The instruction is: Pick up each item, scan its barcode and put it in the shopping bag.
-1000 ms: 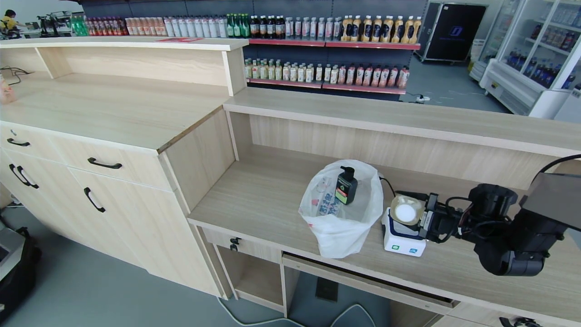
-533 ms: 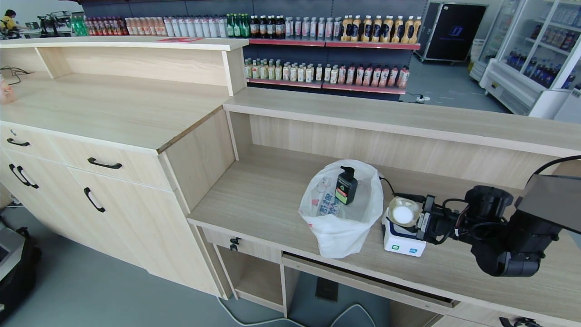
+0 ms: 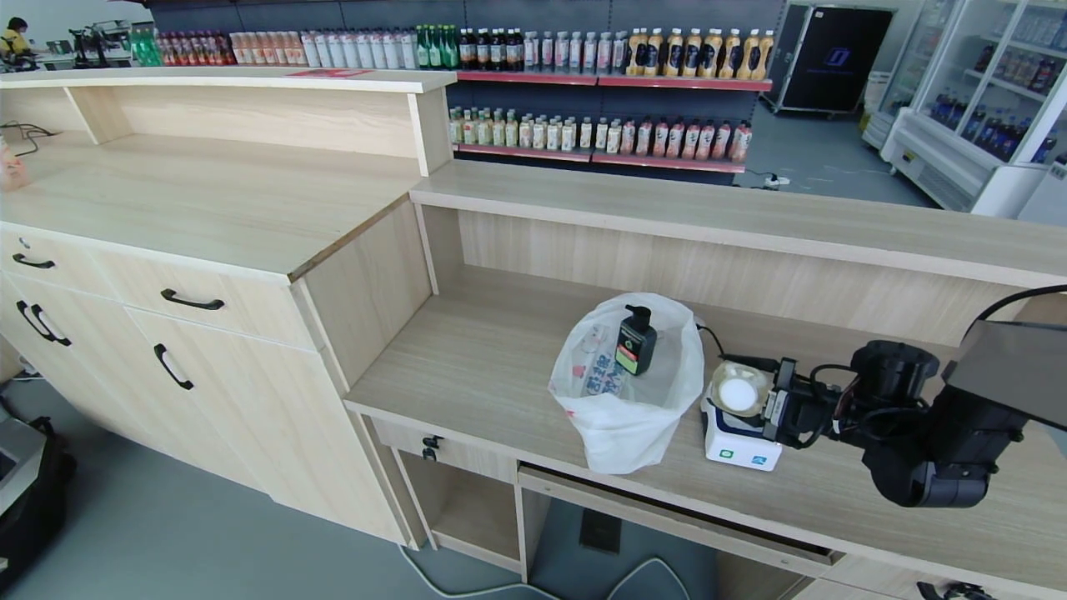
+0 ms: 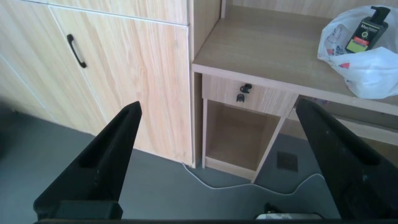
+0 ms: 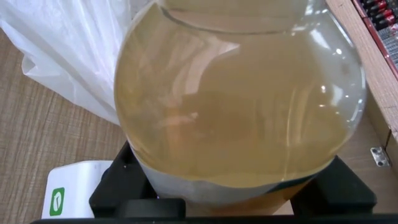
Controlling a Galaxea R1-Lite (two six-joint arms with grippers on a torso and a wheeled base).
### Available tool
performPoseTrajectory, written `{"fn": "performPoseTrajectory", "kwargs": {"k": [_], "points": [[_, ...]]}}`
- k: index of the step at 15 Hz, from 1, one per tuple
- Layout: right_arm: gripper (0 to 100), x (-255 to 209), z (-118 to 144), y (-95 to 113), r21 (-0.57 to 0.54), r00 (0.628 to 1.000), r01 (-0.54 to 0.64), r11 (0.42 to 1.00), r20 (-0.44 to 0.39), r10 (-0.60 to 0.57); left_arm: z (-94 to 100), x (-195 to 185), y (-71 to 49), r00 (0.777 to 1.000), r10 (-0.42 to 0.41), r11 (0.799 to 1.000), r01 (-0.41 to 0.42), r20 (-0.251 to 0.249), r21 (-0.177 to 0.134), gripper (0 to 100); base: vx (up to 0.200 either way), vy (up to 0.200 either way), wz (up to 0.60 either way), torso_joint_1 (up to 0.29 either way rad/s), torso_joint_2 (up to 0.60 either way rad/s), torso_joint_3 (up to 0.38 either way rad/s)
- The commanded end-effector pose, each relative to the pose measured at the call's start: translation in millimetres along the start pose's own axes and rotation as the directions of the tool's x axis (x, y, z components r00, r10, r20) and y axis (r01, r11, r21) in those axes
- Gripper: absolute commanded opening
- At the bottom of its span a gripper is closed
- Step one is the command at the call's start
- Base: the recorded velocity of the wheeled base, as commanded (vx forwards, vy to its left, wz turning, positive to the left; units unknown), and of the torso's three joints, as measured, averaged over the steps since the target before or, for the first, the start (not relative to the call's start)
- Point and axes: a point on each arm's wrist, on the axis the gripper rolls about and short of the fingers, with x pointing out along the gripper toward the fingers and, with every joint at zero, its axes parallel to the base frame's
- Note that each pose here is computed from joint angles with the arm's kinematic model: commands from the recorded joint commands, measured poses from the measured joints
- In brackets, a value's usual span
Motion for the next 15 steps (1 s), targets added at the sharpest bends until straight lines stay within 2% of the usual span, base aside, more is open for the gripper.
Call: {"fn": "performPoseTrajectory", "kwargs": {"k": [1, 3, 6, 7, 8, 10, 11, 12, 13, 14, 15], "points": [[0, 1.6, 2.7, -1.9, 0.003, 1.0, -0.001, 1.0, 0.006, 0.001, 0.0, 0.0, 0.0, 1.0, 0.0, 1.0, 0.0, 0.001, 0.0, 100, 0.0, 0.0, 0.0, 0.0, 0.0, 0.0], [0, -0.5, 11.4, -16.0, 0.028, 1.0, 0.016, 0.999, 0.009, -0.017, 0.0, 0.0, 0.0, 1.0, 0.0, 1.0, 0.0, 0.001, 0.0, 100, 0.0, 0.0, 0.0, 0.0, 0.0, 0.0], [0, -25.0, 53.7, -66.5, 0.145, 0.999, 0.048, 0.988, 0.005, -0.049, 0.0, 0.0, 0.0, 1.0, 0.0, 1.0, 0.0, 0.001, 0.0, 100, 0.0, 0.0, 0.0, 0.0, 0.0, 0.0], [0, -47.5, 78.1, -97.0, 0.264, 0.996, 0.091, 0.96, -0.013, -0.091, 0.0, 0.0, 0.0, 1.0, 0.0, 1.0, 0.0, 0.001, 0.0, 100, 0.0, 0.0, 0.0, 0.0, 0.0, 0.0], [0, -65.2, 95.0, -115.7, 0.354, 0.99, 0.142, 0.924, -0.05, -0.133, 0.0, 0.0, 0.0, 1.0, 0.0, 1.0, 0.0, 0.001, 0.0, 100, 0.0, 0.0, 0.0, 0.0, 0.0, 0.0], [0, -87.5, 131.7, -139.6, 0.541, 0.967, 0.256, 0.801, -0.139, -0.215, 0.0, 0.0, 0.0, 1.0, 0.0, 1.0, 0.0, 0.001, 0.0, 100, 0.0, 0.0, 0.0, 0.0, 0.0, 0.0], [0, -96.1, 144.3, -144.7, 0.622, 0.939, 0.343, 0.704, -0.219, -0.264, 0.0, 0.0, 0.0, 1.0, 0.0, 1.0, 0.0, 0.001, 0.0, 100, 0.0, 0.0, 0.0, 0.0, 0.0, 0.0], [0, -101.5, 150.5, -145.3, 0.663, 0.893, 0.451, 0.598, -0.33, -0.307, 0.0, 0.0, 0.0, 1.0, 0.0, 1.0, 0.0, 0.001, 0.0, 100, 0.0, 0.0, 0.0, 0.0, 0.0, 0.0], [0, -103.4, 149.2, -142.0, 0.644, 0.824, 0.566, 0.514, -0.46, -0.331, 0.0, 0.0, 0.0, 1.0, 0.0, 1.0, 0.0, 0.001, 0.0, 100, 0.0, 0.0, 0.0, 0.0, 0.0, 0.0], [0, -104.6, 144.9, -134.4, 0.594, 0.75, 0.658, 0.463, -0.576, -0.327, 0.0, 0.0, 0.0, 1.0, 0.0, 1.0, 0.0, 0.001, 0.0, 100, 0.0, 0.0, 0.0, 0.0, 0.0, 0.0], [0, -103.0, 143.6, -124.6, 0.55, 0.691, 0.715, 0.432, -0.648, -0.319, 0.0, 0.0, 0.0, 1.0, 0.0, 1.0, 0.0, 0.001, 0.0, 100, 0.0, 0.0, 0.0, 0.0, 0.0, 0.0]]}}
